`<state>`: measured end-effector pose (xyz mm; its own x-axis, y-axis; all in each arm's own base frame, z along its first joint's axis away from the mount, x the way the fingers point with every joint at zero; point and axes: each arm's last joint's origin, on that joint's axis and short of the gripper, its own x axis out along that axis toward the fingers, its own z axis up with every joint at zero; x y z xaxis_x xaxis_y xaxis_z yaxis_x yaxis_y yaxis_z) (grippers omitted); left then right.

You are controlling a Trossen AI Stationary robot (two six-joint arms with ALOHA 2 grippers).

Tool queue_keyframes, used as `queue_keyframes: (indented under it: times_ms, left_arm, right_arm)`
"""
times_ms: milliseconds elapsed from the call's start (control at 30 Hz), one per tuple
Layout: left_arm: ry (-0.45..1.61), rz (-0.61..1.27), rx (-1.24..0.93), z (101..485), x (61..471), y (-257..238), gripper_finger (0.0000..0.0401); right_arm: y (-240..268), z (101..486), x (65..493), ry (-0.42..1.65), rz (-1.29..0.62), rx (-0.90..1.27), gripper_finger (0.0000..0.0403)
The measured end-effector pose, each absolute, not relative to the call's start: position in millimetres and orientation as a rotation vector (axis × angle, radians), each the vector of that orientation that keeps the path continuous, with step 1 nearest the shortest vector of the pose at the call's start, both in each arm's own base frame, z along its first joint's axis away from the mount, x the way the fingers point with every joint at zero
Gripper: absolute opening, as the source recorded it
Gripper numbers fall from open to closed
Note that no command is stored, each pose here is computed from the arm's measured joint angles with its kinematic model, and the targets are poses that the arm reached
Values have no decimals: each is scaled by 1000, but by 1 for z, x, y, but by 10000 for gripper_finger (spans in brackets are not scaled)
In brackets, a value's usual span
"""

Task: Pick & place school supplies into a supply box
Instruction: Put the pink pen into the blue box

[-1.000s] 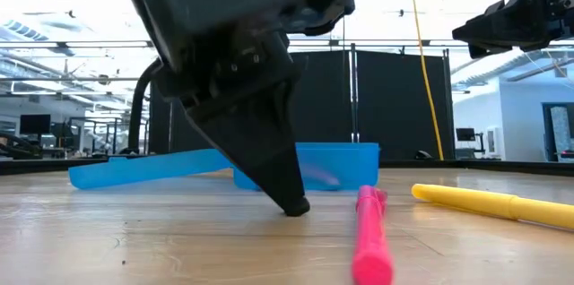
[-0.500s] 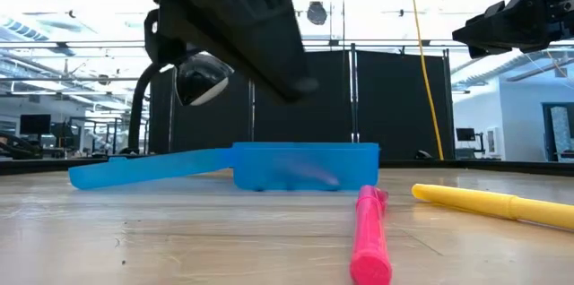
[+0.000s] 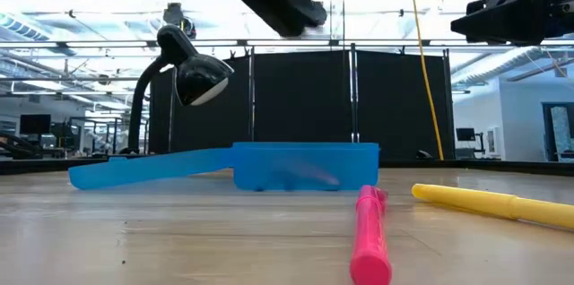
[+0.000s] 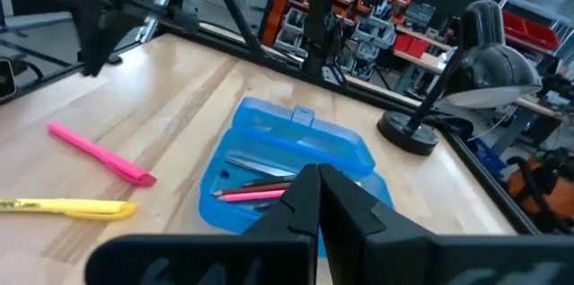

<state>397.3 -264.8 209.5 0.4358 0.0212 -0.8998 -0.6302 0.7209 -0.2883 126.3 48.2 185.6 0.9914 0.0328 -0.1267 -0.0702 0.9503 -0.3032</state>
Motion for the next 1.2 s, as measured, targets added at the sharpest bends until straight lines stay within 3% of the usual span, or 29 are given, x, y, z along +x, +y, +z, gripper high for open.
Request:
queue_keyframes:
  times_ms: [333,500,867,1000,1200]
  left_arm:
    - [1071,520,-735,185,443,-258,12]
    - [1103,539,-758,185,445,-251,56]
    - [1159,563,-885,183,451,-241,204]
    - [1214,588,-875,168,448,-237,223]
    - [1301,627,-936,142,440,-235,216]
  right_arm:
    - [48,186,126,120,55,-347,0]
    - [48,186,126,121,56,-352,0]
    - [48,186,126,119,56,-362,0]
    - [48,186,126,119,55,-361,0]
    - [48,186,126,119,54,-358,0]
